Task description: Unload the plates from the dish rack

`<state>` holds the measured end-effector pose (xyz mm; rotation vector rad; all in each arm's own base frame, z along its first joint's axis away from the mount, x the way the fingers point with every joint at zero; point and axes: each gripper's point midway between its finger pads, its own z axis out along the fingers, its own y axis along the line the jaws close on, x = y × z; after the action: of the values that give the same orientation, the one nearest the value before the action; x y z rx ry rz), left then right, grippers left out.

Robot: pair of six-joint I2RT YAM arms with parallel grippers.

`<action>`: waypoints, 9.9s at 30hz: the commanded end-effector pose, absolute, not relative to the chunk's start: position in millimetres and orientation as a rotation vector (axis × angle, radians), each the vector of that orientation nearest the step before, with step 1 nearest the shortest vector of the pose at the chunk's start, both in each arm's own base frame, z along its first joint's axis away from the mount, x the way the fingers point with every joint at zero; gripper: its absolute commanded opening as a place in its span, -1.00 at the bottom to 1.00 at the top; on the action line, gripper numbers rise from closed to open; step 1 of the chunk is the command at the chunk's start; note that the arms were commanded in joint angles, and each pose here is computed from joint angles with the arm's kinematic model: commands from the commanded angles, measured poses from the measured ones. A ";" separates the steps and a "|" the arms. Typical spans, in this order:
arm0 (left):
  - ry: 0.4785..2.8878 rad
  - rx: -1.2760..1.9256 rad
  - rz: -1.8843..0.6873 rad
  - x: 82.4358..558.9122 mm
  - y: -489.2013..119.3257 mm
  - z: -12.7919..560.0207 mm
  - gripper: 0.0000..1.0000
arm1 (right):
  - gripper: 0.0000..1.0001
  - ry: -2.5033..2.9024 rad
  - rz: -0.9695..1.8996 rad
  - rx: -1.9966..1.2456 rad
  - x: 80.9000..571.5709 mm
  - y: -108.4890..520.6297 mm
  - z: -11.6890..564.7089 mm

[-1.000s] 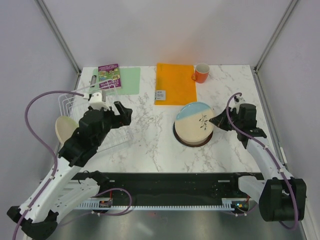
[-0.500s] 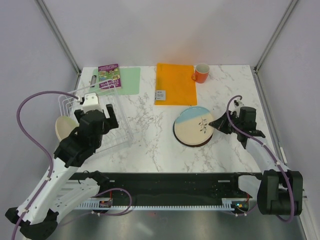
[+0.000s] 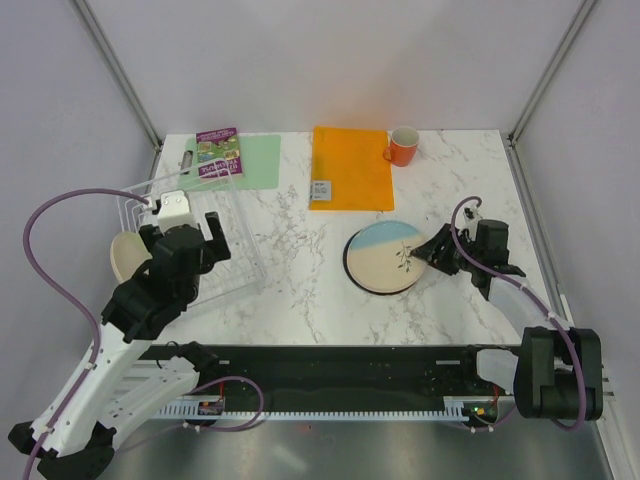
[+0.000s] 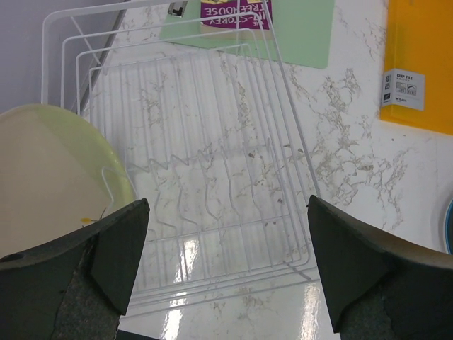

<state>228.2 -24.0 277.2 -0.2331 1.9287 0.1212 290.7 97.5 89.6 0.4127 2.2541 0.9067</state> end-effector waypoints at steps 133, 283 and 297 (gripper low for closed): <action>1.984 -0.542 -0.056 277.7 81.9 286.9 -0.95 | 0.72 2.355 0.560 0.173 271.0 85.5 103.8; 1.988 -0.087 -0.194 271.0 -93.7 229.1 0.47 | 0.43 2.294 0.589 0.262 271.6 88.5 125.8; 1.947 -0.045 -0.061 276.5 -77.0 246.3 1.00 | 0.96 1.964 0.146 0.316 284.1 17.3 209.7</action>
<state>268.5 -94.2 221.5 -0.0713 2.0155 -0.1896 274.0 50.2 173.0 0.2702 2.1240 0.3420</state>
